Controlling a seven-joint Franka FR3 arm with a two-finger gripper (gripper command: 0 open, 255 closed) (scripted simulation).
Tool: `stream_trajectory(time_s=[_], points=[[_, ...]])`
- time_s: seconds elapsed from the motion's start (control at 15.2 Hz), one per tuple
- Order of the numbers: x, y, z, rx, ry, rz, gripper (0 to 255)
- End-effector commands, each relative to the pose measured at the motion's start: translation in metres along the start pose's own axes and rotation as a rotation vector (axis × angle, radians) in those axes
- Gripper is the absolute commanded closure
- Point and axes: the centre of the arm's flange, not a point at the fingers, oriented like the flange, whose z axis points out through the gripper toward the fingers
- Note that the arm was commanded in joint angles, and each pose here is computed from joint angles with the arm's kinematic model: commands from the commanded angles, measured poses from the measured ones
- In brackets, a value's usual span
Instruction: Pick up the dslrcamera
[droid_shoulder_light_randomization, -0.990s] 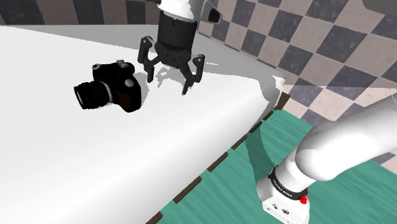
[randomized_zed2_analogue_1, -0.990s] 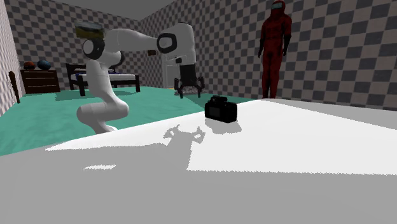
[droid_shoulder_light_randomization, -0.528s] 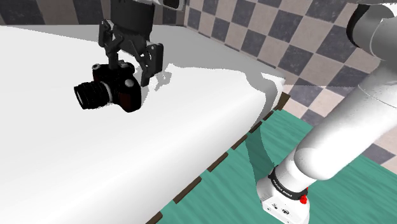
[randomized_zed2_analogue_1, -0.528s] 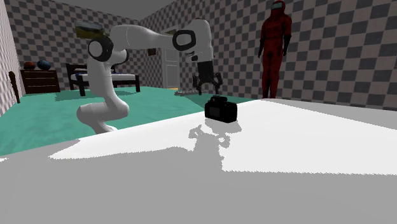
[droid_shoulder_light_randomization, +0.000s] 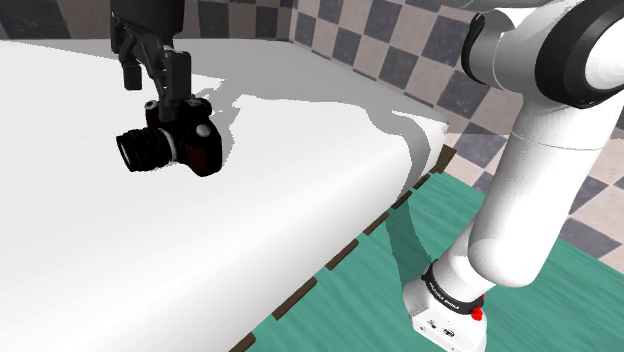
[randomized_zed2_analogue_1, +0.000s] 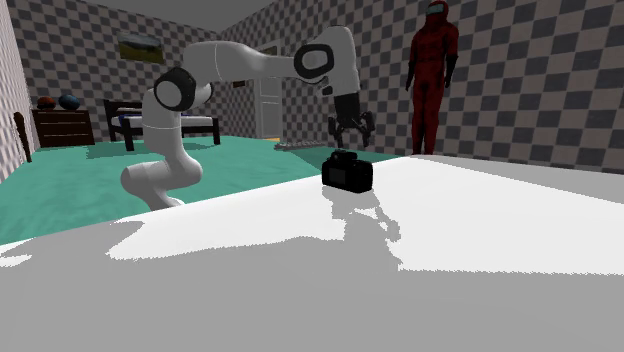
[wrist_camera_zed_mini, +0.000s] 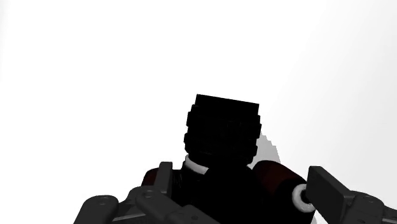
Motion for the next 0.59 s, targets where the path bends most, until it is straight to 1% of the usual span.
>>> stream_trajectory(time_s=[0.0,0.26,0.4,0.46,0.53], points=[[0.0,-0.001,0.009,0.002,-0.001,0.008,0],[0.003,0.001,0.03,0.002,-0.001,0.008,0],[0.003,0.001,0.033,0.002,-0.001,0.008,0],[0.003,0.001,0.033,0.002,-0.001,0.008,255],[0.003,0.002,0.033,0.002,-0.001,0.008,255]])
